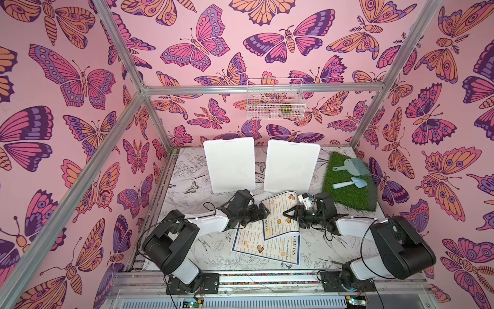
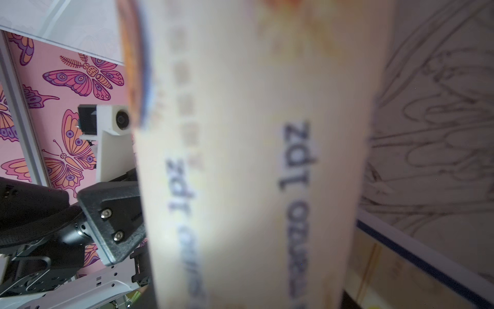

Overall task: Insert the menus into the narrow rack
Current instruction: Pick up the menu from the center of the board.

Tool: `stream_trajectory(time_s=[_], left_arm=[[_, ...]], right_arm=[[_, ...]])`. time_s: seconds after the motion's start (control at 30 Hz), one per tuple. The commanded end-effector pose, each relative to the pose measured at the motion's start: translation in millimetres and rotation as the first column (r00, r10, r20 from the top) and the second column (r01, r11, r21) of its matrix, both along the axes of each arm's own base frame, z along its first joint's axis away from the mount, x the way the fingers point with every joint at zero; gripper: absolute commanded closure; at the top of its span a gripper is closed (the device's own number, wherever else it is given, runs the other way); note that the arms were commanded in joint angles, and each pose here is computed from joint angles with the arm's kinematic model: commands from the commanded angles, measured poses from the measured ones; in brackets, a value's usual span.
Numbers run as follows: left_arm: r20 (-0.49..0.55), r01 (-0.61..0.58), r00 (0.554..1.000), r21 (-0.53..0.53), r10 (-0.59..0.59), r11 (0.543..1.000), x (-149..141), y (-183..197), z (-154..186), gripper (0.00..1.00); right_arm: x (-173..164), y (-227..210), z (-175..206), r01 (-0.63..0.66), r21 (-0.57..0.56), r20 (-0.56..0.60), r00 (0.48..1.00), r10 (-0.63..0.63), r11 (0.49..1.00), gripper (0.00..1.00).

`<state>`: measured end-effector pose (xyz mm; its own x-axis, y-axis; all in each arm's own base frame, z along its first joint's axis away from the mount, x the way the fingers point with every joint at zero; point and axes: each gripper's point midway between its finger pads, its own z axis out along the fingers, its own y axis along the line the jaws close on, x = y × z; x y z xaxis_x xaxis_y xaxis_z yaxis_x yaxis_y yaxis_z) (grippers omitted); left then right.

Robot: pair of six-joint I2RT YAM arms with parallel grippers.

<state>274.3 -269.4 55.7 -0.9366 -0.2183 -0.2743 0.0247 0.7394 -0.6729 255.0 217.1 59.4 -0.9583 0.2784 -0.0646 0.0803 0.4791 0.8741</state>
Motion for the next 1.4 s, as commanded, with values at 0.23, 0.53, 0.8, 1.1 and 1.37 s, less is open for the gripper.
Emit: stream_trajectory(time_s=[0.23, 0.53, 0.8, 1.1, 1.37], left_arm=[[0.051, -0.059, 0.997, -0.118, 0.065, 0.991, 3.6, 24.6, 31.7, 0.03], [0.105, -0.023, 0.993, -0.283, 0.055, 0.959, 13.8, 17.7, 65.6, 0.03], [0.15, -0.016, 0.985, -0.409, 0.085, 0.913, 19.4, 10.3, 94.6, 0.01], [0.228, 0.082, 0.972, -0.561, 0.059, 0.824, 19.7, -4.2, 153.2, 0.02], [0.321, 0.216, 0.947, -0.685, 0.022, 0.696, 13.9, -18.6, 204.5, 0.02]], right_arm=[[13.6, 11.9, 34.5, 0.032, 0.19, 0.041, 0.998, -0.04, 0.981, 0.39], [23.3, 16.5, 74.9, 0.03, 0.286, 0.109, 0.992, -0.064, 0.958, 0.39], [28.5, 18.1, 135.7, 0.006, 0.377, 0.211, 0.973, -0.092, 0.926, 0.39], [19.9, 17.7, 194.4, -0.05, 0.384, 0.329, 0.94, -0.087, 0.922, 0.37], [17.0, 17.8, 195.5, -0.05, 0.373, 0.33, 0.941, -0.082, 0.927, 0.36]])
